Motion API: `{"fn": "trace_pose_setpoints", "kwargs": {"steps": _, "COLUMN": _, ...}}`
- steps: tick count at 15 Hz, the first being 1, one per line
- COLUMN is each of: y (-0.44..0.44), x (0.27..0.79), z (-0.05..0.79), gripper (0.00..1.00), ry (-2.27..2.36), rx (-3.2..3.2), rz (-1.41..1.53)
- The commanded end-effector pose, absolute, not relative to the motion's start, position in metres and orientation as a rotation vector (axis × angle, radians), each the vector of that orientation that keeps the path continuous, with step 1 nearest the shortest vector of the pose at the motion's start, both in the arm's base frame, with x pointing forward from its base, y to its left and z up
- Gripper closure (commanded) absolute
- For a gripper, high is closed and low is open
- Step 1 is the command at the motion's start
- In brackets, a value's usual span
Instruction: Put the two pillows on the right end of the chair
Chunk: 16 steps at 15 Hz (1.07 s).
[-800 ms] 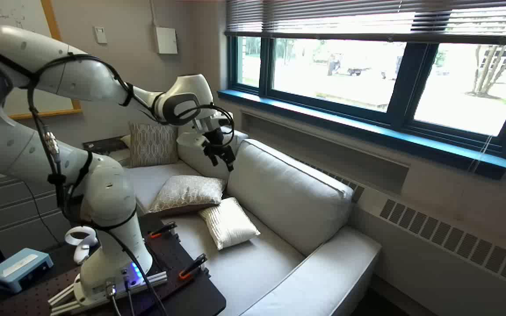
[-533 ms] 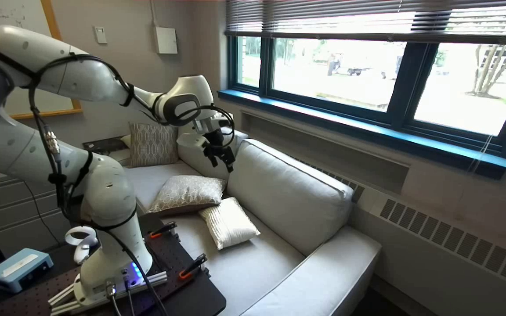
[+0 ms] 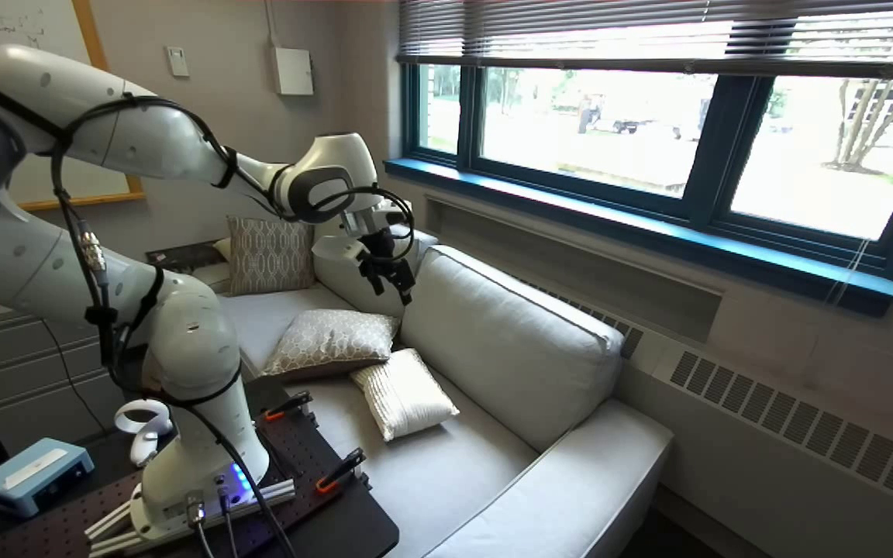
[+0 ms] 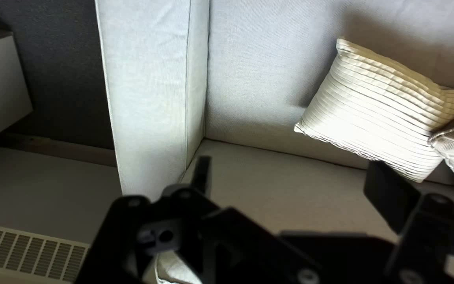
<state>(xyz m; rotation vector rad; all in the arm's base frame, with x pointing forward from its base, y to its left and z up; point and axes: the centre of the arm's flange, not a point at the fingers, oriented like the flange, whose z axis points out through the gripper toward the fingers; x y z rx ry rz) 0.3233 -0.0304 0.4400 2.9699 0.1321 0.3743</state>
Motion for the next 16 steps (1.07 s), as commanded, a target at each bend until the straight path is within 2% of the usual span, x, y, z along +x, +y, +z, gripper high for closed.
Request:
{"fn": "trace_pose_setpoints", "kwargs": {"steps": 1, "y": -0.03, "x": 0.323, "z": 0.44, "gripper": 0.0, "ry": 0.132, "rx": 2.97, "rz": 0.374}}
{"fn": "trace_pose_setpoints", "kwargs": {"steps": 8, "y": -0.038, "x": 0.365, "z": 0.452, "gripper": 0.0, "ry": 0.139, "rx": 3.007, "rz": 0.432}}
{"fn": "trace_pose_setpoints", "kwargs": {"steps": 16, "y": -0.018, "x": 0.478, "z": 0.405, "gripper": 0.0, "ry": 0.189, "rx": 3.16, "rz": 0.581}}
